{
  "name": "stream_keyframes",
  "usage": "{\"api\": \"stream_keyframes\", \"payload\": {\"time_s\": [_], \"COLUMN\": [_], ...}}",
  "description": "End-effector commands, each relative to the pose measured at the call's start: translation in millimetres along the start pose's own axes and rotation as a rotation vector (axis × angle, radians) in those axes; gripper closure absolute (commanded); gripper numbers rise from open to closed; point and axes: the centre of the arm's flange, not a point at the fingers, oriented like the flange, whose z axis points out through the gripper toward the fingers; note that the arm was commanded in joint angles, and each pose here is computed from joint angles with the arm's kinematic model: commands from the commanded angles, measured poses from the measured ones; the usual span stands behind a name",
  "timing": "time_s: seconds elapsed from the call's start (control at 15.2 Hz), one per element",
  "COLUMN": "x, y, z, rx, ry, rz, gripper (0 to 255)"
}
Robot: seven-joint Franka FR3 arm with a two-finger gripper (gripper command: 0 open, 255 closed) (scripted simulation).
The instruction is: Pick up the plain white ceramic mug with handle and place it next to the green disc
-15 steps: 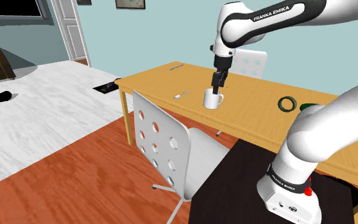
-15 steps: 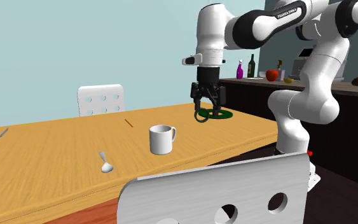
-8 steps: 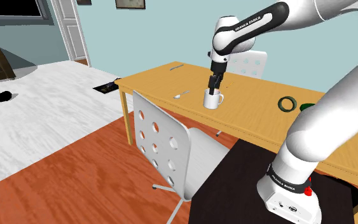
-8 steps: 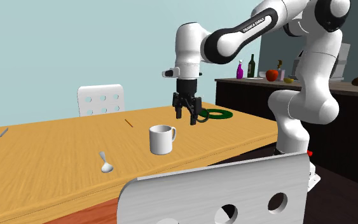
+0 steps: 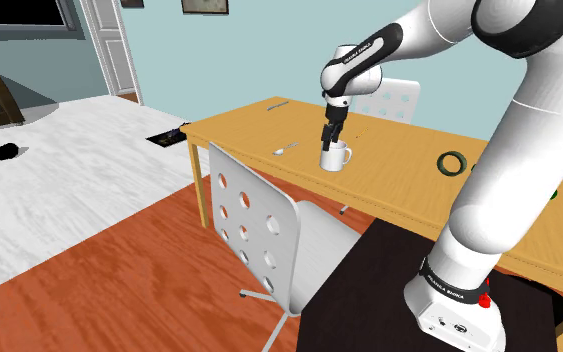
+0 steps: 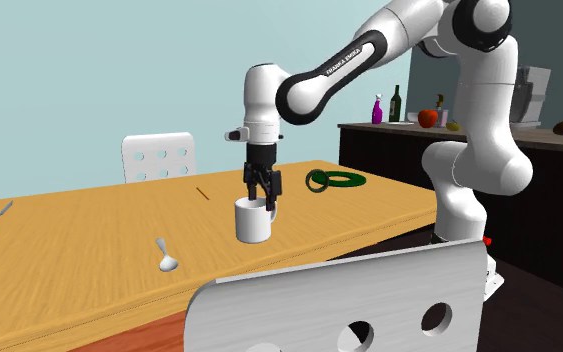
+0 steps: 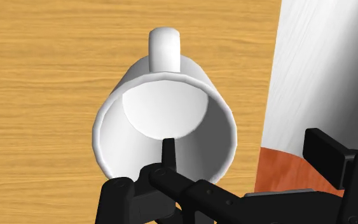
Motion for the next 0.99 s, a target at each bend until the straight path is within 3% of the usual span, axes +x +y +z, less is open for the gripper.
{"api": "stream_keyframes", "payload": {"time_s": [0.0, 0.4, 0.86, 0.92], "x": [0.3, 0.3, 0.3, 0.3], "y": [3.6, 3.5, 3.5, 3.5], "z": [10.3, 39.7, 39.7, 39.7], "rx": [0.000, 0.000, 0.000, 0.000], "ry": [0.002, 0.002, 0.002, 0.002], "rz": [0.000, 0.000, 0.000, 0.000], "gripper": [0, 0, 0, 255]}}
